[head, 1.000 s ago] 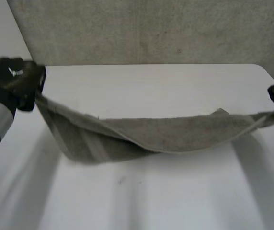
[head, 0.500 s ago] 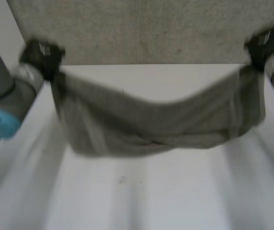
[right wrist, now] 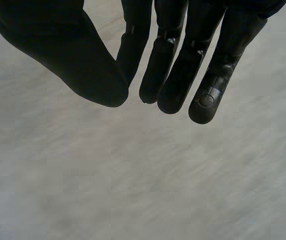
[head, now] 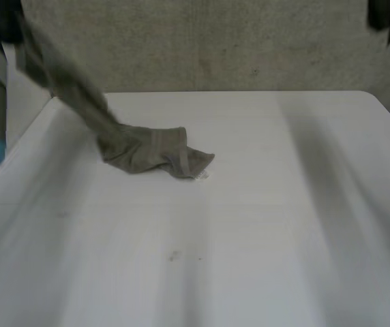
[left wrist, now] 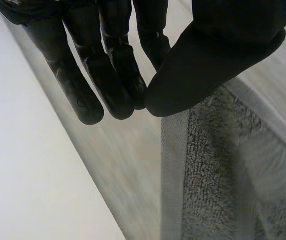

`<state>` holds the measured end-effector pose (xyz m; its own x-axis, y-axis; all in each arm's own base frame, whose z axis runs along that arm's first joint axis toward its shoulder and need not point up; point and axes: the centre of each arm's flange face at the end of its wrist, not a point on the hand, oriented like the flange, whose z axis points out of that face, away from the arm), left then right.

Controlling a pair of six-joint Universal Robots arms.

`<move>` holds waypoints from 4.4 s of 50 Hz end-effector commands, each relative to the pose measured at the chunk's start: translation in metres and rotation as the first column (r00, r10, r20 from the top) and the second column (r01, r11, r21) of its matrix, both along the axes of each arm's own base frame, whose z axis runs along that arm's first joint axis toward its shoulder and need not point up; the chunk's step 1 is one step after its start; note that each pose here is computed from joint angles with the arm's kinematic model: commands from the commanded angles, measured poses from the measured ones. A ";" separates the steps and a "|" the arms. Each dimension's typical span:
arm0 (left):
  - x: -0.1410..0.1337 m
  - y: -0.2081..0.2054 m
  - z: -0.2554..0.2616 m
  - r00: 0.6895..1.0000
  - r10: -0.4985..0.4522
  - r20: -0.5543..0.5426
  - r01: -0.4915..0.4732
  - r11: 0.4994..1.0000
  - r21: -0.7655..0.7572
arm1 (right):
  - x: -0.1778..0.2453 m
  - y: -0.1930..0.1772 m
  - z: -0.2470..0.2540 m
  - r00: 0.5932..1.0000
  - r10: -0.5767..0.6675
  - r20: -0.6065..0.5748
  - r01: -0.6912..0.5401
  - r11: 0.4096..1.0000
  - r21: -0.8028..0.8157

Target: Fold the laundry

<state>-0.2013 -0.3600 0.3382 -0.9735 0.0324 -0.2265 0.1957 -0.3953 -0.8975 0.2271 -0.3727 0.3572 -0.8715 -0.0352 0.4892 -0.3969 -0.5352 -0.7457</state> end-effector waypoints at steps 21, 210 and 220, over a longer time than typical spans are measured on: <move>0.007 0.128 0.047 0.981 -0.180 0.076 0.185 0.980 -0.069 | 0.068 0.044 -0.108 0.919 0.343 0.193 -0.392 0.741 0.545; -0.003 0.120 -0.081 0.969 -0.235 0.073 0.193 0.909 0.371 | -0.011 0.170 -0.223 0.976 0.145 0.161 -0.203 0.347 0.916; -0.002 0.121 -0.080 0.970 -0.232 0.073 0.190 0.909 0.371 | -0.009 0.161 -0.217 0.976 0.142 0.164 -0.208 0.409 0.888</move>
